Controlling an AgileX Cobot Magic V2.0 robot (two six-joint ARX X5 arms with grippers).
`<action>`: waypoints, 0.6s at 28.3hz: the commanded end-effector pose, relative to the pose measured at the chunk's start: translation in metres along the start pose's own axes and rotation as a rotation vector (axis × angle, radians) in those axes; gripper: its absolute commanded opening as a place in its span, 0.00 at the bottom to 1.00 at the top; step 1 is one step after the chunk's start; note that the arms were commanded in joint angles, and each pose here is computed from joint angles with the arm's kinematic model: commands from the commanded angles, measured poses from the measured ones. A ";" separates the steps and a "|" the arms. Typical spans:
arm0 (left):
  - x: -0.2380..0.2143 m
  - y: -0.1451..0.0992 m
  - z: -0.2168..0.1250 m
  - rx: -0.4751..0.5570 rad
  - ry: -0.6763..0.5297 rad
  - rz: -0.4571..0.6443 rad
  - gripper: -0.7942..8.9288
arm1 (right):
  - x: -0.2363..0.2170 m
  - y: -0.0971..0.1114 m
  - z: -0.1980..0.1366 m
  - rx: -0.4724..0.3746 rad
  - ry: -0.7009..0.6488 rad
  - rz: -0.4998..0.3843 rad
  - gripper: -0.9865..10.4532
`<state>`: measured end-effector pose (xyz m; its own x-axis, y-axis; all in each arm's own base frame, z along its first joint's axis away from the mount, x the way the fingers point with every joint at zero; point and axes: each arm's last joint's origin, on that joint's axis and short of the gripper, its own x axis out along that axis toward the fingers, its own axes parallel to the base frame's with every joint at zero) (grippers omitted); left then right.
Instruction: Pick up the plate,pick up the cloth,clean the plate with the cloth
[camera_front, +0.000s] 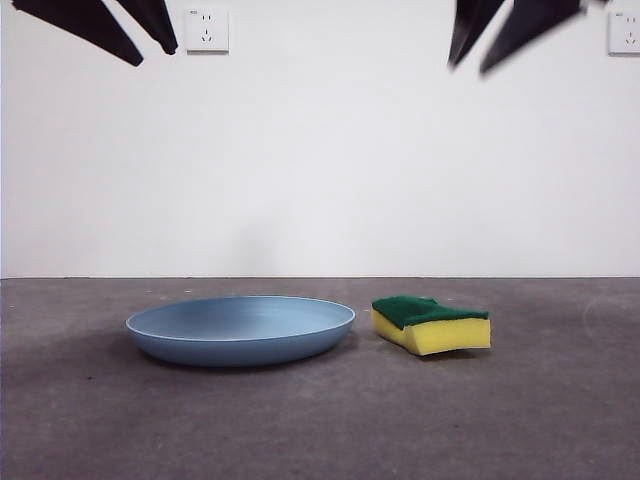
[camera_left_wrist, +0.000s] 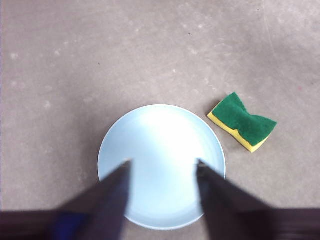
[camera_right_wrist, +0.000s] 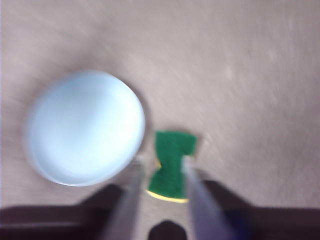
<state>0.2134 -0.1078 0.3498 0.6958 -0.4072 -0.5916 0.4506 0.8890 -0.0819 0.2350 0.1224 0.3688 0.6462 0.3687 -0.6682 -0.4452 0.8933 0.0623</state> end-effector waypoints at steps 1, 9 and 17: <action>-0.001 -0.001 0.002 0.018 -0.028 -0.002 0.07 | -0.023 0.001 -0.002 -0.020 -0.059 0.009 0.08; -0.061 -0.009 -0.005 0.116 -0.219 0.049 0.07 | -0.074 0.005 -0.041 -0.074 -0.291 0.011 0.08; -0.062 -0.001 -0.082 0.100 -0.327 0.126 0.07 | -0.058 -0.003 -0.110 -0.059 -0.383 -0.060 0.08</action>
<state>0.1282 -0.0682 0.3283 0.8790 -0.3533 -0.3203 0.3904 0.9188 0.0580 0.1322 0.0712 0.3305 0.8452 0.3997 -0.3548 -0.4316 0.9020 -0.0118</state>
